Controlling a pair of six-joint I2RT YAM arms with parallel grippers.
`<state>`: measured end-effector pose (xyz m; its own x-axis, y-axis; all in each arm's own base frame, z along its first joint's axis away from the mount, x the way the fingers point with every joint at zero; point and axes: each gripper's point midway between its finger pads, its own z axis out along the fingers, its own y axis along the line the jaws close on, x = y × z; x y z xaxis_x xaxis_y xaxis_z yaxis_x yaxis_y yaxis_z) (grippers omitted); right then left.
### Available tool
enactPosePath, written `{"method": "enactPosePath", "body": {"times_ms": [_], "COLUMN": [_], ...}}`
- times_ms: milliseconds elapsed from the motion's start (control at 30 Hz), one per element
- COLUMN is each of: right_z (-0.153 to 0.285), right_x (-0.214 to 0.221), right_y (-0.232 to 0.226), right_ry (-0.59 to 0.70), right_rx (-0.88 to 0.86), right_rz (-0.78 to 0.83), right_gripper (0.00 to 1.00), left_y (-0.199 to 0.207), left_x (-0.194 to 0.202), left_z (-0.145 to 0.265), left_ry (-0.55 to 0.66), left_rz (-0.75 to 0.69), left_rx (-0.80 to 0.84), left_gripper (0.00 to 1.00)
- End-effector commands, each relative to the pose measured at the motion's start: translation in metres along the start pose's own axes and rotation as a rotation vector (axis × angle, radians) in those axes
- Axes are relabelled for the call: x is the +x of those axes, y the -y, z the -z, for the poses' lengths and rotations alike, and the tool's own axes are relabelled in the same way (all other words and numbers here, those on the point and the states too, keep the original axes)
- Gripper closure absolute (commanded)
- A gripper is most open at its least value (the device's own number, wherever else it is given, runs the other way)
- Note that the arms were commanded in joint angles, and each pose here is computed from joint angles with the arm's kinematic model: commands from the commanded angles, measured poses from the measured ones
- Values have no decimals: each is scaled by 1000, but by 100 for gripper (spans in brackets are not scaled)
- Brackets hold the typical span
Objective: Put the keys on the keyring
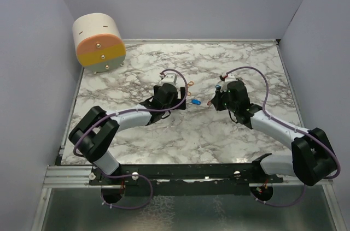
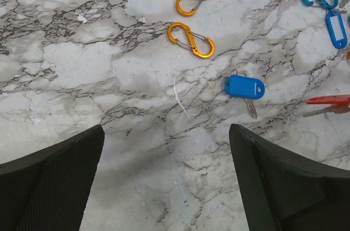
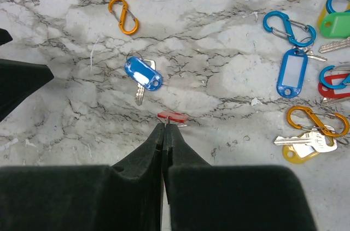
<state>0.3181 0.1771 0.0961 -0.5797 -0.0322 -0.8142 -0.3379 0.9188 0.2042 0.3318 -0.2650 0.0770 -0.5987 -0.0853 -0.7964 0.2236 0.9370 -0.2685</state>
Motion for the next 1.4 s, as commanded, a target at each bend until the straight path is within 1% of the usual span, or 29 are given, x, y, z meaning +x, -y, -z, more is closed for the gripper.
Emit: {"method": "enactPosePath", "body": {"times_ms": [0, 367, 433, 667, 733, 967, 1200, 1367], "right_z": [5, 10, 11, 19, 21, 24, 26, 27], "right_x": [-7, -9, -11, -18, -19, -21, -23, -23], "right_y": [-3, -3, -4, -9, -9, -11, -12, -12], "right_ry": [37, 60, 68, 98, 105, 114, 121, 123], "right_rx": [-17, -22, -28, -48, -52, -61, -63, -63], "right_rz": [22, 24, 24, 23, 22, 24, 22, 21], "right_gripper": [99, 99, 99, 99, 99, 99, 99, 99], "left_y": [2, -1, -3, -3, 0, 13, 26, 29], "left_x": [-13, -17, -11, -8, -6, -2, 5, 14], "left_z": [-10, -27, -36, -63, -70, -85, -100, -105], "left_ry": [25, 23, 6, -21, -33, -55, -87, -115], "left_rz": [-3, -7, -15, -31, -33, -18, 14, 31], "left_rx": [-12, -44, -59, -93, -87, -45, -3, 13], "left_gripper": [1, 2, 2, 7, 8, 10, 19, 24]}}
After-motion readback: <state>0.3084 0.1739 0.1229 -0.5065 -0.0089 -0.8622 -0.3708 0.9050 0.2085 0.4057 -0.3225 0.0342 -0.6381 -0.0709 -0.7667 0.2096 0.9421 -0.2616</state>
